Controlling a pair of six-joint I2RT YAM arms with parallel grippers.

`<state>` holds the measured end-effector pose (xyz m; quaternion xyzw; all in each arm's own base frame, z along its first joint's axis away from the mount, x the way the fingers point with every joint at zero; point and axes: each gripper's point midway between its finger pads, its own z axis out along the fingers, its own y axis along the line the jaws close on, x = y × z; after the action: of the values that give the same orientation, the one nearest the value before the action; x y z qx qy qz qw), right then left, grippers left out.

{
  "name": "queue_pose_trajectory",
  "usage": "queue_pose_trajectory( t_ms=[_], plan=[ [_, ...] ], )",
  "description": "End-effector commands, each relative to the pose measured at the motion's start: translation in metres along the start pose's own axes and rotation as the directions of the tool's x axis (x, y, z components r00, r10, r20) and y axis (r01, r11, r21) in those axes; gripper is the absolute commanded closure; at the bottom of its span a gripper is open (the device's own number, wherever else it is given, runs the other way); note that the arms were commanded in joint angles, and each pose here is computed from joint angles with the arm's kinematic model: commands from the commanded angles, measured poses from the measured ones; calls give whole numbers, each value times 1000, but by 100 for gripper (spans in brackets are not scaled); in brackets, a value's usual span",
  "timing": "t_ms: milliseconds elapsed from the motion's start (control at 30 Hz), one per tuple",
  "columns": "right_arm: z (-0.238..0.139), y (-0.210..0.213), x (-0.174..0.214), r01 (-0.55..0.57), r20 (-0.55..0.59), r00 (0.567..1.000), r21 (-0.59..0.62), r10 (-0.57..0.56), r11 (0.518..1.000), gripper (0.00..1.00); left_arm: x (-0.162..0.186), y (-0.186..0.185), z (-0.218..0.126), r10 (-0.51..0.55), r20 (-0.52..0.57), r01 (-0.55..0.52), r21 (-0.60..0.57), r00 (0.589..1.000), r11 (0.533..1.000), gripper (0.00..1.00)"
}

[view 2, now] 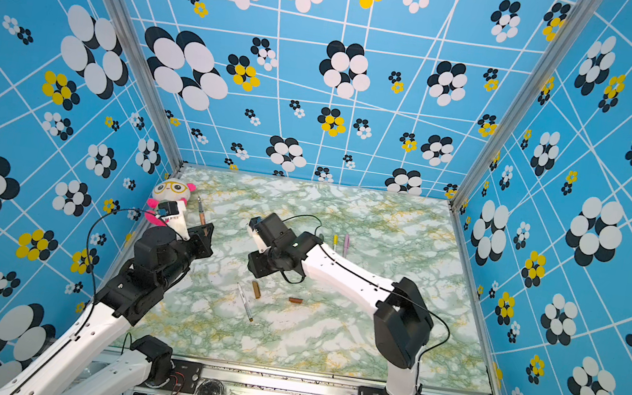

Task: Insert the pens into the pen caps
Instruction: 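Lower the right gripper and grasp the brown pen cap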

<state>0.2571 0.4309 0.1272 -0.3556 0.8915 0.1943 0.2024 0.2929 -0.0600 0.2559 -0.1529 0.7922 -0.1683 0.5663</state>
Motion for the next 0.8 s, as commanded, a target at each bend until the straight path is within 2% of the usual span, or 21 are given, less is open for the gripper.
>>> queue_pose_trajectory(
  t_ms=[0, 267, 767],
  plan=[
    [14, -5, 13, 122, -68, 991, 131, -114, 984, 56, 7, 27, -1, 16, 2, -15, -120, 1000, 993, 100],
    [58, -3, 33, 146, -143, 982, 161, -123, 976, 59, 12, 28, 2, 12, -12, -13, -119, 1000, 993, 100],
    [91, -21, 60, 145, -229, 969, 230, -91, 962, 75, 16, 31, 7, -1, -25, -2, -118, 1000, 993, 100]
  ],
)
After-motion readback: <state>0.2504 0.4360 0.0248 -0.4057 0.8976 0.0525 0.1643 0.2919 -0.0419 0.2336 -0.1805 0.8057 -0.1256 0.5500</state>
